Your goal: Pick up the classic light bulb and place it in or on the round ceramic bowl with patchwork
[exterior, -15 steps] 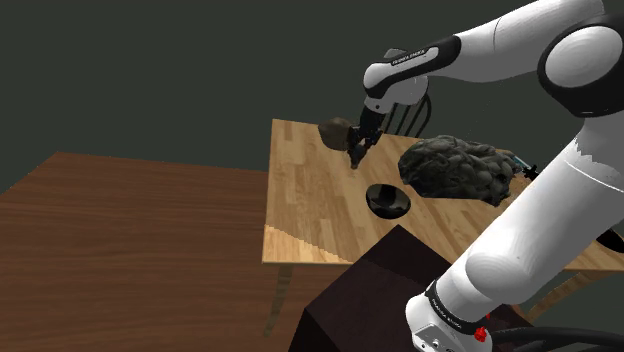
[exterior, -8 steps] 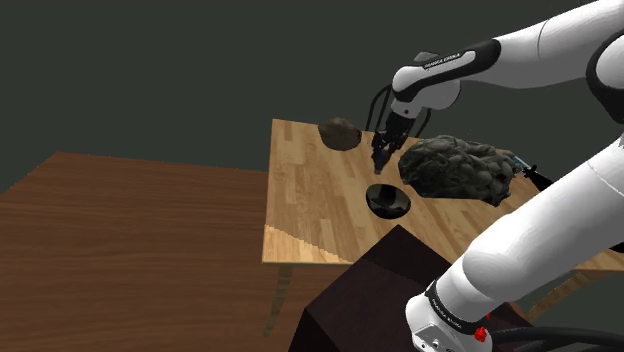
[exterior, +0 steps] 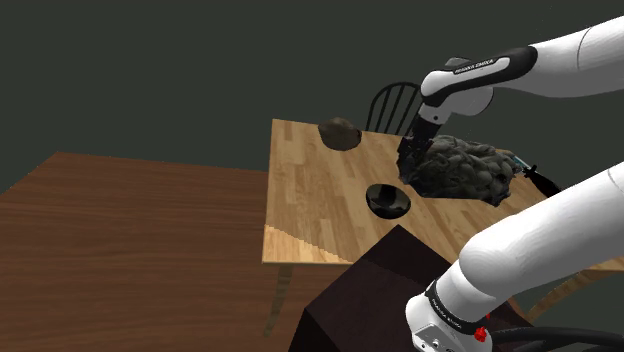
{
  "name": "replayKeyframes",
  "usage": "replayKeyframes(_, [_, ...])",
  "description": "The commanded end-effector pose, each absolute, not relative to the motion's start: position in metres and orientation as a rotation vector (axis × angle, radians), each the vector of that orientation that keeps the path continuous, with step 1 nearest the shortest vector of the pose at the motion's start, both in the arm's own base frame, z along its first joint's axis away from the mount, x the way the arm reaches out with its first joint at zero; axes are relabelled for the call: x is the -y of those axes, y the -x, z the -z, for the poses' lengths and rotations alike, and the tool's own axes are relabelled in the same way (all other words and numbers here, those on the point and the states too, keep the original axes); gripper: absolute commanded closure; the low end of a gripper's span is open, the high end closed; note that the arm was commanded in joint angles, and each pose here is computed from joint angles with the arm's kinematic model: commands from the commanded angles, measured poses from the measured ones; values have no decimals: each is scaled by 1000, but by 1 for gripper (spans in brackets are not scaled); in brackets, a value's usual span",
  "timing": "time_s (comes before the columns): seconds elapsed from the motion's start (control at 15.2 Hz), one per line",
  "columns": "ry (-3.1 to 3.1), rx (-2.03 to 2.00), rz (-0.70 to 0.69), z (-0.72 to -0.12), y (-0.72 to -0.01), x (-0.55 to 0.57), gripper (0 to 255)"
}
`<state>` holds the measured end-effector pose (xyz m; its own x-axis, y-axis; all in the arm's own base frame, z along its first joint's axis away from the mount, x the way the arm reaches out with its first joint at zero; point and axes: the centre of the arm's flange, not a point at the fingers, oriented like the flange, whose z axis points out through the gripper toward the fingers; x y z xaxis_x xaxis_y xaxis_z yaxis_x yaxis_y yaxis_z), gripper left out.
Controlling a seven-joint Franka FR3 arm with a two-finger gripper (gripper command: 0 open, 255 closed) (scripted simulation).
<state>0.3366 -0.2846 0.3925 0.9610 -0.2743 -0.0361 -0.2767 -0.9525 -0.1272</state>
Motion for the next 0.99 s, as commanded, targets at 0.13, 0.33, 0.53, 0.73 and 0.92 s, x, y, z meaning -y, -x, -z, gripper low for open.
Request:
replayKeyframes(0.13, [2981,-419,-27,-373,-335,286,255])
replayKeyframes(0.33, [2981,-419,-27,-357,-335,286,255])
replayKeyframes(0.53, [2981,-419,-27,-341,-335,286,255])
replayKeyframes(0.73, [2981,-419,-27,-325,-335,286,255])
replayKeyframes(0.92, [2981,-419,-27,-307,-335,286,255])
